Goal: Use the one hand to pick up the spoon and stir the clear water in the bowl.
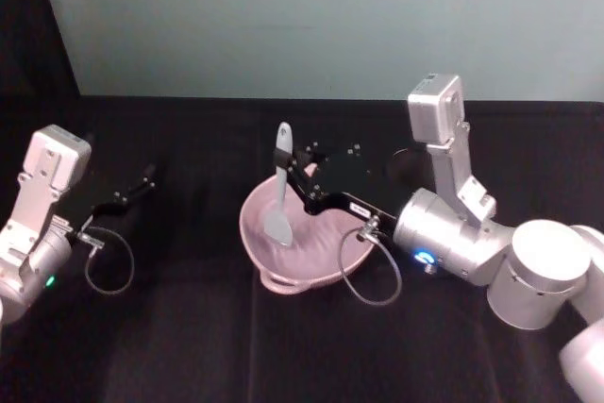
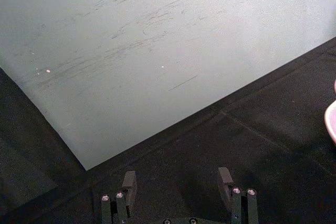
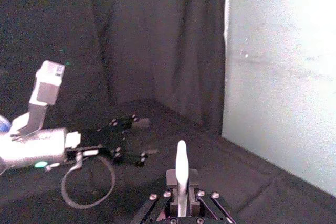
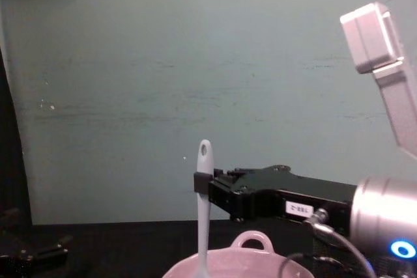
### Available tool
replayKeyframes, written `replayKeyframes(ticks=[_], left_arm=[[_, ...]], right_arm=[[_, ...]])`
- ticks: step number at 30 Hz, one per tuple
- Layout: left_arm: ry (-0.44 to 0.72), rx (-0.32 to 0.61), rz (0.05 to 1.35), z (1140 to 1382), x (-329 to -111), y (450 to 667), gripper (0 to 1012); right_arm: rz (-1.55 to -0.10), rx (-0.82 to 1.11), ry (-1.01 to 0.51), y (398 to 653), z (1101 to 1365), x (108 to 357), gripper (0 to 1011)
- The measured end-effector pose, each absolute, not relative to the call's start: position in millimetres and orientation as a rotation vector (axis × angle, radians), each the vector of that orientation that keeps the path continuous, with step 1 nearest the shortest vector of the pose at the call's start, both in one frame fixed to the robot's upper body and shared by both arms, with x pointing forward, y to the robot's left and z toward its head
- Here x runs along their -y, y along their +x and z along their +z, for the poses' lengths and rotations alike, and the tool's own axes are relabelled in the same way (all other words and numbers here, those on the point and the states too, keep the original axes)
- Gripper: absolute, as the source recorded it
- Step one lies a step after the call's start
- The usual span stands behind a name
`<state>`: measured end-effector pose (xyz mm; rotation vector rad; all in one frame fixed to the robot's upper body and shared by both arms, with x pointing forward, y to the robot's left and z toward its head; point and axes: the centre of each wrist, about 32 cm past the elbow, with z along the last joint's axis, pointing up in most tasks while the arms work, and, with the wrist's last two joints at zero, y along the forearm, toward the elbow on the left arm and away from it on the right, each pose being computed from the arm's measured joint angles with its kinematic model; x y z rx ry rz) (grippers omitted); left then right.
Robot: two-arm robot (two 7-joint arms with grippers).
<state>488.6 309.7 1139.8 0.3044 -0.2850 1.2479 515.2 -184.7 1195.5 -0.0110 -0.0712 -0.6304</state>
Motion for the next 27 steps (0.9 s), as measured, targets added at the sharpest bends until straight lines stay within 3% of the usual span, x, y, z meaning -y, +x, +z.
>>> replayKeyframes(ticks=[8,15,27], left_arm=[[0.304,0.285,1.248,1139.8,-309.7,488.6,1011],[0.304,0.285,1.248,1139.8,-309.7,488.6,1011],[0.305,0.285,1.248,1139.8,-309.7,488.6,1011]], right_arm=[[-0.713,0.129,0.011,532.6,1184.9,176.2,116],[-0.791,0.164,-0.012,541.1,1184.1,189.0,116],[-0.743,0.145,-0.019,510.8,1201.4,214.2,117]])
